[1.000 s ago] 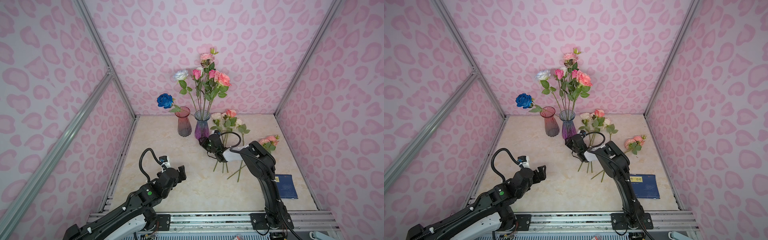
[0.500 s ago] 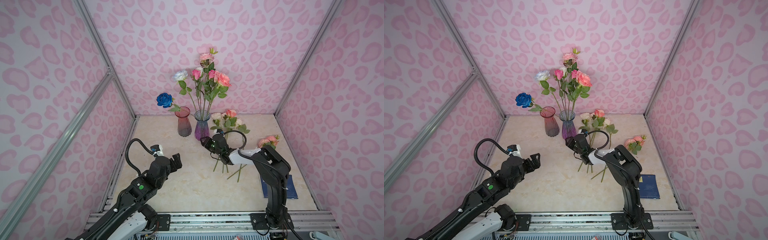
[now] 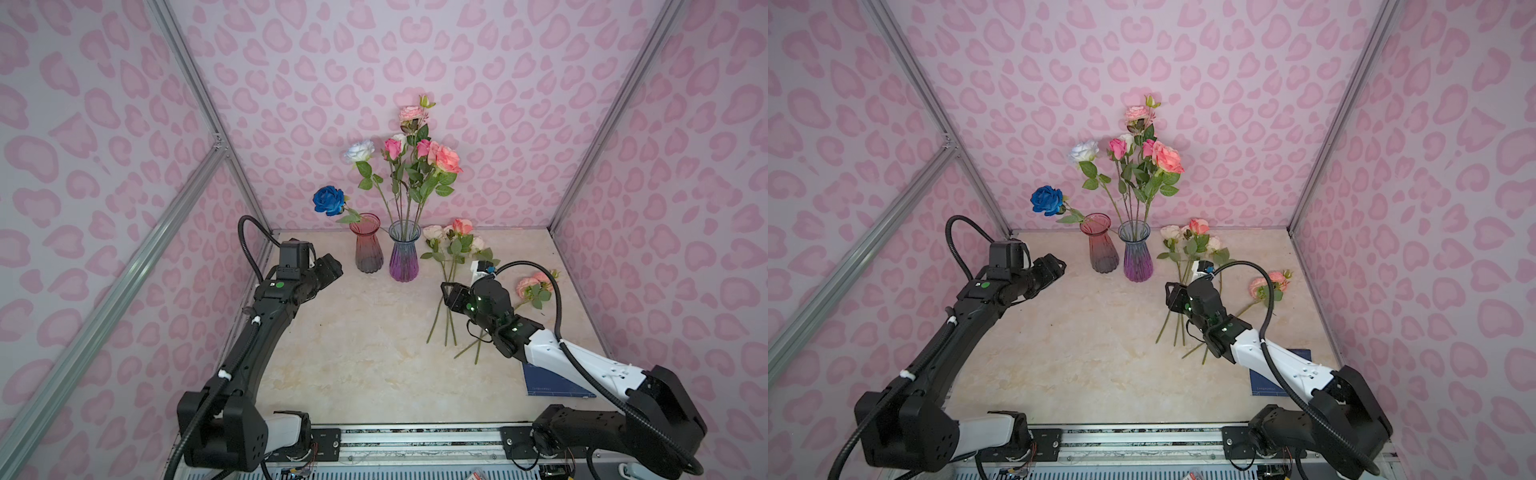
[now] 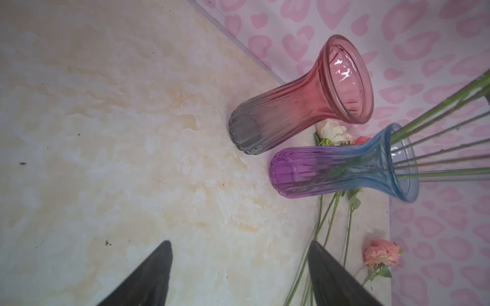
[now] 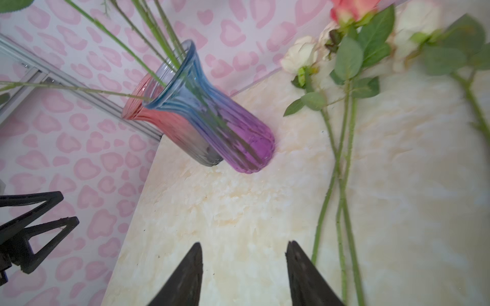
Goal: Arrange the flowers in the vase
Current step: 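Grasp the red-grey vase with the left gripper while the right gripper moves over loose roses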
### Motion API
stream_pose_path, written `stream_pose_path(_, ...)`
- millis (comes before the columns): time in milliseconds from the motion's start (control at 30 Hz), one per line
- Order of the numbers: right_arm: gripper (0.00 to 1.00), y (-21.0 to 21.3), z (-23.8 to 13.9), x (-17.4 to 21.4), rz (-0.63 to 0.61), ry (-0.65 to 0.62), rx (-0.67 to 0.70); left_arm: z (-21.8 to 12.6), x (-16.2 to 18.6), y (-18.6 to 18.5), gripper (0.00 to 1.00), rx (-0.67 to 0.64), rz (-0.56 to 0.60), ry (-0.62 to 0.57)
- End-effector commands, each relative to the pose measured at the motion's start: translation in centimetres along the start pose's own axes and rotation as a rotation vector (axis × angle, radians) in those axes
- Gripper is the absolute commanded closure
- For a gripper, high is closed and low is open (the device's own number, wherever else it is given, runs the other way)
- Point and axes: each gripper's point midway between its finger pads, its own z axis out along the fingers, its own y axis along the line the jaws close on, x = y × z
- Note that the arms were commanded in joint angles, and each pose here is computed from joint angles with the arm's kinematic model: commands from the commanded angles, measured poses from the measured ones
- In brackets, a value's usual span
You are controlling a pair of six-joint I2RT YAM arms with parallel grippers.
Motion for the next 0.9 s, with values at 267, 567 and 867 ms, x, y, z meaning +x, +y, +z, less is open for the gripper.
stream_pose_path(267,0.48,-5.2,-2.6,1.1,-0.028,0.035,0.112,7.1,-6.6,-4.4,0.27,0.096,0.02,0.129)
stream_pose_path(567,0.47,-6.0,-3.5,0.3,-0.05,-0.008,0.133,9.1,-8.8,-6.1,0.26,0.127,0.038,0.133)
stream_pose_path(867,0.47,-6.2,-2.7,0.7,-0.055,0.016,0.138,11.7,-8.9,-7.2,0.3,0.137,0.045,0.18)
